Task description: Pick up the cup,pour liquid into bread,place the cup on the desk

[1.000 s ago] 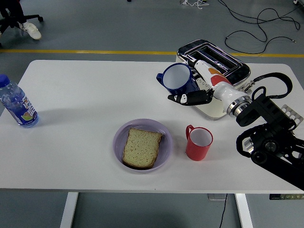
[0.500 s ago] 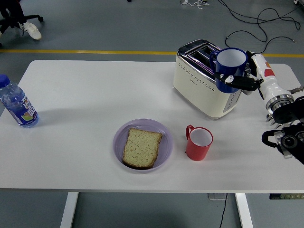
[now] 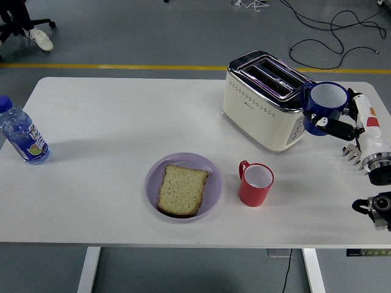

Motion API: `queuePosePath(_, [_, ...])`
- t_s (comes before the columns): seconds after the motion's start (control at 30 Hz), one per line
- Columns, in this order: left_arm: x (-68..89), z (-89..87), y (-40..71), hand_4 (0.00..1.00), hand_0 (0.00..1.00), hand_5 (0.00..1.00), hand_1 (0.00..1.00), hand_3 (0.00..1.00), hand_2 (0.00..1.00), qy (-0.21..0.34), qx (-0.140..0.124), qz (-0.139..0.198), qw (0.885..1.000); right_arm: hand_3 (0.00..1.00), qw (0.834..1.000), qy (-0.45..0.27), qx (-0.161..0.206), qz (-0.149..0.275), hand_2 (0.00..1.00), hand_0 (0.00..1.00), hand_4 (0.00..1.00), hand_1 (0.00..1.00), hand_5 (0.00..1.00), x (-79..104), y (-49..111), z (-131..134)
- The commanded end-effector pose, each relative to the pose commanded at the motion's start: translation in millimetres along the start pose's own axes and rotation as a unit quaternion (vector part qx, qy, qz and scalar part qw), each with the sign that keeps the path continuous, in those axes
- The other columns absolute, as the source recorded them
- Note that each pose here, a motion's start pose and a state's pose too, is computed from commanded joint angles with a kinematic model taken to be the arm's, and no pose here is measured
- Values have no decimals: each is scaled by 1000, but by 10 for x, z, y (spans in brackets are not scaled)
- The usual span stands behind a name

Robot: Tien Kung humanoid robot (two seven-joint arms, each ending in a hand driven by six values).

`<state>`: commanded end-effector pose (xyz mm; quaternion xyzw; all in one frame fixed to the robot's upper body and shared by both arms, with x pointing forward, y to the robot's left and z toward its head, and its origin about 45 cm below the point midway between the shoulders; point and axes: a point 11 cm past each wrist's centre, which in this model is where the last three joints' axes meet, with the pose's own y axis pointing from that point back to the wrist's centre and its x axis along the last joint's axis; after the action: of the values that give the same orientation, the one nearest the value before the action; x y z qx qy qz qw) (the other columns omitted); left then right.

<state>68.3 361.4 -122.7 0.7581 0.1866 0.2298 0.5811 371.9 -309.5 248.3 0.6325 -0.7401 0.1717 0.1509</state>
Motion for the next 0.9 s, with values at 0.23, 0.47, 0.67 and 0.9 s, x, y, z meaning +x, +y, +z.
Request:
queuePosePath(0.23, [16, -2, 1, 300, 648, 894, 686, 590, 705, -2, 0, 2, 1000, 546, 999, -25, -10, 43, 519, 383, 588, 395, 2, 67, 111, 269])
queuePosePath(0.47, [33, -6, 3, 299, 648, 895, 686, 590, 705, -4, 1, 4, 1000, 546, 997, -31, -39, 55, 515, 385, 577, 390, 2, 13, 266, 550])
queuePosePath(0.67, [47, -7, 5, 298, 648, 895, 686, 590, 705, -6, 1, 6, 1000, 547, 997, -19, -26, 64, 517, 389, 569, 393, 2, -46, 389, 707])
queuePosePath(0.9, [53, -2, 6, 299, 648, 896, 686, 589, 705, -5, 1, 6, 1000, 547, 997, -6, -34, 65, 518, 394, 565, 394, 2, -94, 507, 972])
